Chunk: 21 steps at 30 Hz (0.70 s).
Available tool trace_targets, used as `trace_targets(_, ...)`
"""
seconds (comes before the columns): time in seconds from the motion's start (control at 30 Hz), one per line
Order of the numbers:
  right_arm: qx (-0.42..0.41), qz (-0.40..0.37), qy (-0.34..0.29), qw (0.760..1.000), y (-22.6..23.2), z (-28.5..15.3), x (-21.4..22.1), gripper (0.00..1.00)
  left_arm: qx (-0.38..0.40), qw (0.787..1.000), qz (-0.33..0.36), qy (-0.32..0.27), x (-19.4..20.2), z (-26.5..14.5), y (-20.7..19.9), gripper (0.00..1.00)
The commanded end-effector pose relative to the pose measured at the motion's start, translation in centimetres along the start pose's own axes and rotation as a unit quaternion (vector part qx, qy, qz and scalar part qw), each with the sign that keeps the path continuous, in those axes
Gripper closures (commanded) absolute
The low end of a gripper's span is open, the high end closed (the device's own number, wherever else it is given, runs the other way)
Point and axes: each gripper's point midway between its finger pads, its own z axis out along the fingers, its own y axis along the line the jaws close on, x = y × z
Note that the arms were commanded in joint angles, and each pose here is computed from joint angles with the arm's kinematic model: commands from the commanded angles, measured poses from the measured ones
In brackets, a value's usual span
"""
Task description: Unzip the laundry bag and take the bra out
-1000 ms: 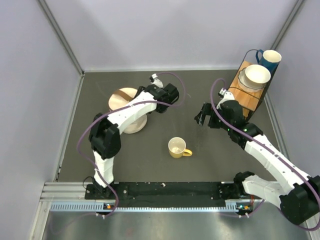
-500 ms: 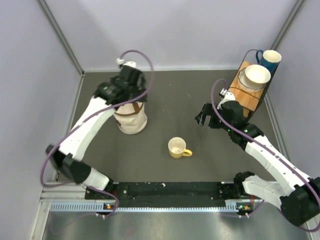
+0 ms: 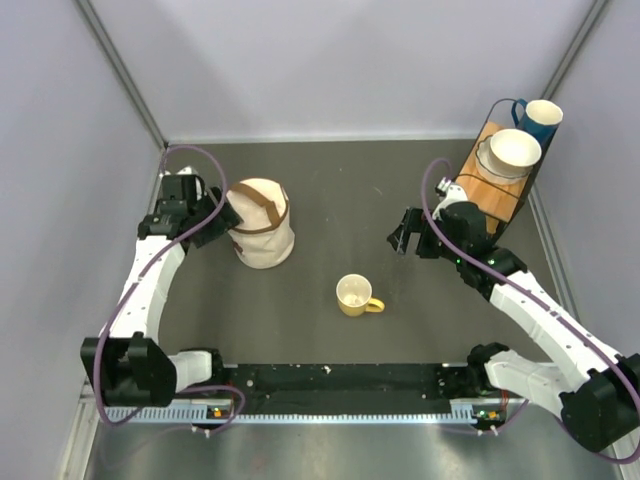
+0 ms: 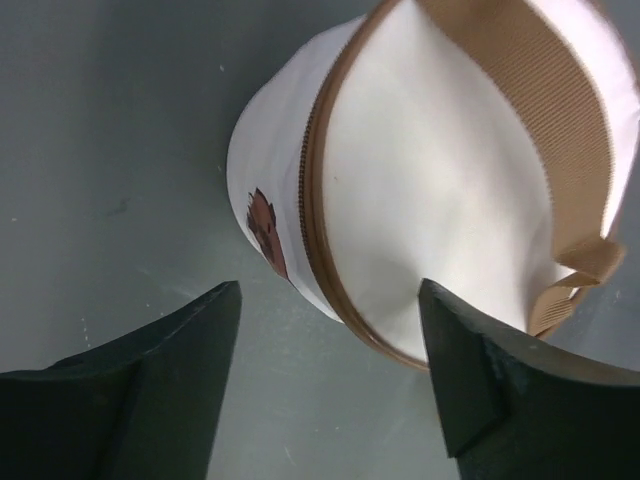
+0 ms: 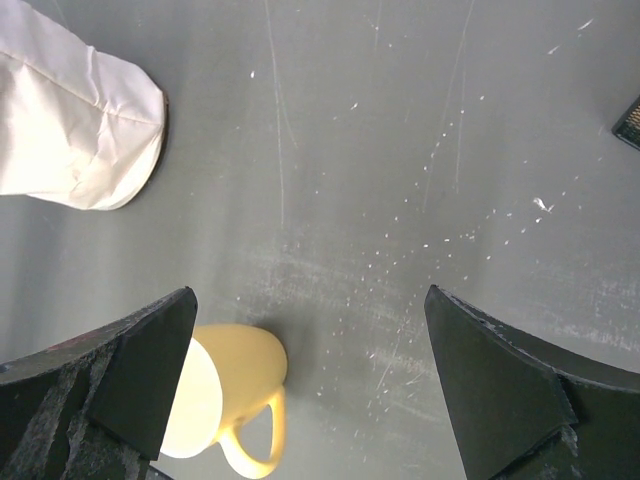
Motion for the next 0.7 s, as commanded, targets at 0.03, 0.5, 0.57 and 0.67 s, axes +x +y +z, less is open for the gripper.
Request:
trace_targets(0.03,-0.041,-0.015,-0.013,0.999,2.0,-0.5,-0.9,0.01,0.075,0.997,-0.007,0.025,-0.5,3.5,-2.2,0.42)
trace_targets(0.5,-0.050,-0.037,0.024,0.998,3.0,0.7,0.6,0.01,0.191,0.950,-0.246,0.025,6.6,0.0,-6.1,0.56)
trace_targets(0.57,-0.033,-0.067,0.034,0.997,3.4,1.1,0.6,0.01,0.194,0.953,-0.230,0.035,7.3,-0.6,-6.4,0.26)
trace_targets(0.67,-0.050,-0.082,0.057,0.994,5.2,1.4,1.6,0.01,0.169,0.971,-0.169,0.030,6.6,-2.7,-6.0,0.01)
